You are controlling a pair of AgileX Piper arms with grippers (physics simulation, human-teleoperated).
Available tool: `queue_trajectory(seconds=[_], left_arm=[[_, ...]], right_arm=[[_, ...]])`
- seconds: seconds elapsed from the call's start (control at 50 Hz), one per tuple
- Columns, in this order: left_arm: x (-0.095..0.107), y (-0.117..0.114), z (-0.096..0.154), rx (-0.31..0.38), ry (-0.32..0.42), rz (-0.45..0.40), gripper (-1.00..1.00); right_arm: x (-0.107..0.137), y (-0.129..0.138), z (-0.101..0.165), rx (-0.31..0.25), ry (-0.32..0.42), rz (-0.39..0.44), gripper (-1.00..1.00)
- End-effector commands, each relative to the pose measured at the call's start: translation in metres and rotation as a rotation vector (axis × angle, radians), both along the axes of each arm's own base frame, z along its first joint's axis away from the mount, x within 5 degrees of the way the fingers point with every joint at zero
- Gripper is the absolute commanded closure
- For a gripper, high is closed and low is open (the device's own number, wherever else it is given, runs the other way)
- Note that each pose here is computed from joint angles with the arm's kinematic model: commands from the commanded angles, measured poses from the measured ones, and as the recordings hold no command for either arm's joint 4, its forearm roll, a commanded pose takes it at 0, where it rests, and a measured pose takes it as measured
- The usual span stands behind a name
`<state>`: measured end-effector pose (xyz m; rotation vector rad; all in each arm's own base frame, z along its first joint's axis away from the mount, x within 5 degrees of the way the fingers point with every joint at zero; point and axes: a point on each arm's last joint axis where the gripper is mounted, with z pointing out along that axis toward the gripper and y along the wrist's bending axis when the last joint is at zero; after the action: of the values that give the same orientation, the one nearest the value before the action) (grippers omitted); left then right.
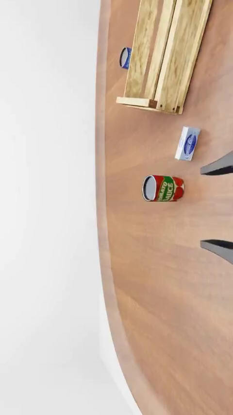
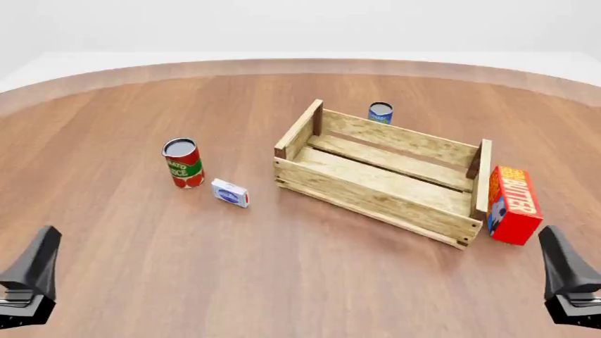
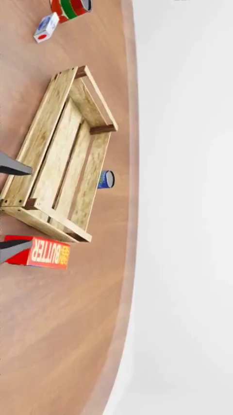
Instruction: Pick up the butter and put it in the tray.
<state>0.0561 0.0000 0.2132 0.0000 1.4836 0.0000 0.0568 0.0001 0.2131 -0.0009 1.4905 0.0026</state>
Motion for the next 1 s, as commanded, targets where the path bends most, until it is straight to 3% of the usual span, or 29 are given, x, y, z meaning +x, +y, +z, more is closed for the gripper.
queue_trajectory(seconds=[0.02, 0.24, 0.54, 1.0], left_arm=[[0.000, 0.000, 0.000, 0.000, 0.000, 0.000, -1.00], [0.000, 0.000, 0.000, 0.000, 0.000, 0.000, -1.00], [0.000, 0.000, 0.000, 0.000, 0.000, 0.000, -1.00], [0.000, 0.000, 0.000, 0.000, 0.000, 0.000, -1.00]], right_arm=[[0.002, 0.000, 0.001, 0.003, 0.014, 0.002, -1.00], [0.000, 0.000, 0.004, -0.005, 0.014, 0.003, -1.00], [0.002, -0.006, 0.010, -0.038, 0.042, -0.102, -1.00], [0.005, -0.009, 0.005, -0.077, 0.094, -0.144, -1.00]])
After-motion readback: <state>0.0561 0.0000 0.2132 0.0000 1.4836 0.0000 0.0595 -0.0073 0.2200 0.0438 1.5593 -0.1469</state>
